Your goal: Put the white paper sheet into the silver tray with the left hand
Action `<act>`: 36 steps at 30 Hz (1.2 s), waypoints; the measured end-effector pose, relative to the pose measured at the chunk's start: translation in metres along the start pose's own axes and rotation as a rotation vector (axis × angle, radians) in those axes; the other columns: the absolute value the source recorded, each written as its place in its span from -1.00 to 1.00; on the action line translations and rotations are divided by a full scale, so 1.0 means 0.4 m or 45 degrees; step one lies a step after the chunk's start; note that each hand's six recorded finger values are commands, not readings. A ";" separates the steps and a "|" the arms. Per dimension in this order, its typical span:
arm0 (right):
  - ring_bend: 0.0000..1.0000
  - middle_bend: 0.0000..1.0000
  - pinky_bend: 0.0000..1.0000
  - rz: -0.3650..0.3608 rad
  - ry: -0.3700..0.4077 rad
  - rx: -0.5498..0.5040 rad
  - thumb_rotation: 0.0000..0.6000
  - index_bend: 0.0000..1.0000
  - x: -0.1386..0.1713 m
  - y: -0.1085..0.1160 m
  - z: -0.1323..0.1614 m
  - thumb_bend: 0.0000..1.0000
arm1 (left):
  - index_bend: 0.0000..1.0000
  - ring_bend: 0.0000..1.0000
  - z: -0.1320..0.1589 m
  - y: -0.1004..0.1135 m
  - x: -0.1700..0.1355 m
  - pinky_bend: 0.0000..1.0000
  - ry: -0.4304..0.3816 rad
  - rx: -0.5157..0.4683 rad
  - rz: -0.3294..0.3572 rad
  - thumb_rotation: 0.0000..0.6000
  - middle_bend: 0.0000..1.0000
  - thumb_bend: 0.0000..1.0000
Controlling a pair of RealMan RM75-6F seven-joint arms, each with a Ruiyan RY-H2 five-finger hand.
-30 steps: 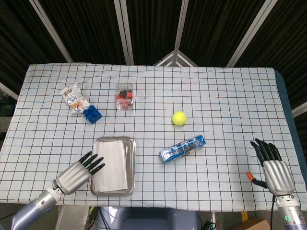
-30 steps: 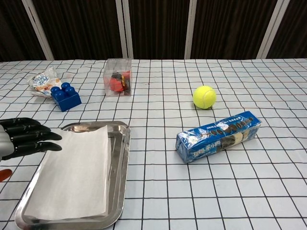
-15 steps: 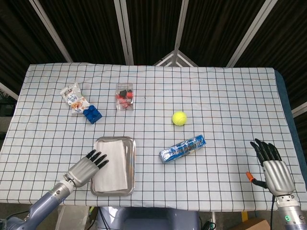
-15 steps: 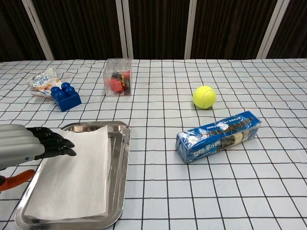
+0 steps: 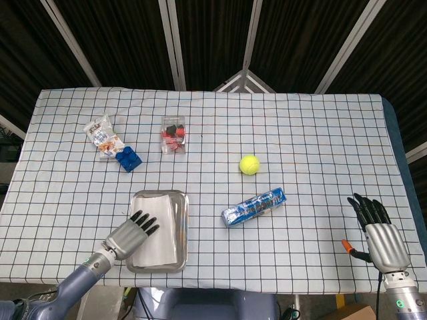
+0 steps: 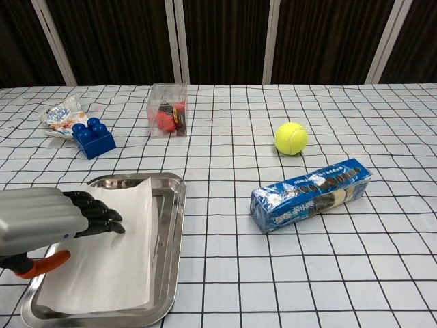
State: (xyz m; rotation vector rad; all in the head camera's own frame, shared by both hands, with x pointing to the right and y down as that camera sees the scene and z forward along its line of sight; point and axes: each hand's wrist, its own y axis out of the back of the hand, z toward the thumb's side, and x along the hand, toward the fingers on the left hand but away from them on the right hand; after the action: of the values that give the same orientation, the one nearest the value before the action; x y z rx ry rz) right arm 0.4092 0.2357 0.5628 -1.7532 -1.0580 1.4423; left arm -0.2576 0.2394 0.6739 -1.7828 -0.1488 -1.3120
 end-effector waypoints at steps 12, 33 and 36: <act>-1.00 -1.00 -1.00 0.001 0.001 -0.002 1.00 -1.00 0.000 -0.001 0.001 -0.37 | -1.00 -1.00 0.021 0.008 0.011 -1.00 -0.041 0.128 0.022 1.00 -1.00 0.35; -1.00 -1.00 -1.00 0.001 0.001 -0.002 1.00 -1.00 0.002 0.000 0.001 -0.37 | -1.00 -1.00 0.016 0.030 0.017 -1.00 -0.025 0.151 0.051 1.00 -1.00 0.35; -1.00 -1.00 -1.00 0.002 0.002 -0.001 1.00 -1.00 0.002 -0.001 0.002 -0.37 | -1.00 -1.00 0.012 0.026 0.016 -1.00 -0.019 0.140 0.035 1.00 -1.00 0.35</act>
State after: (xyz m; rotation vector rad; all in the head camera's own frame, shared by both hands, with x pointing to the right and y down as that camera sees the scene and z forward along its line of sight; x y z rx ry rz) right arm 0.4084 0.2367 0.5625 -1.7558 -1.0571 1.4409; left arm -0.2459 0.2341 0.6730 -1.6959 -0.2001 -1.2478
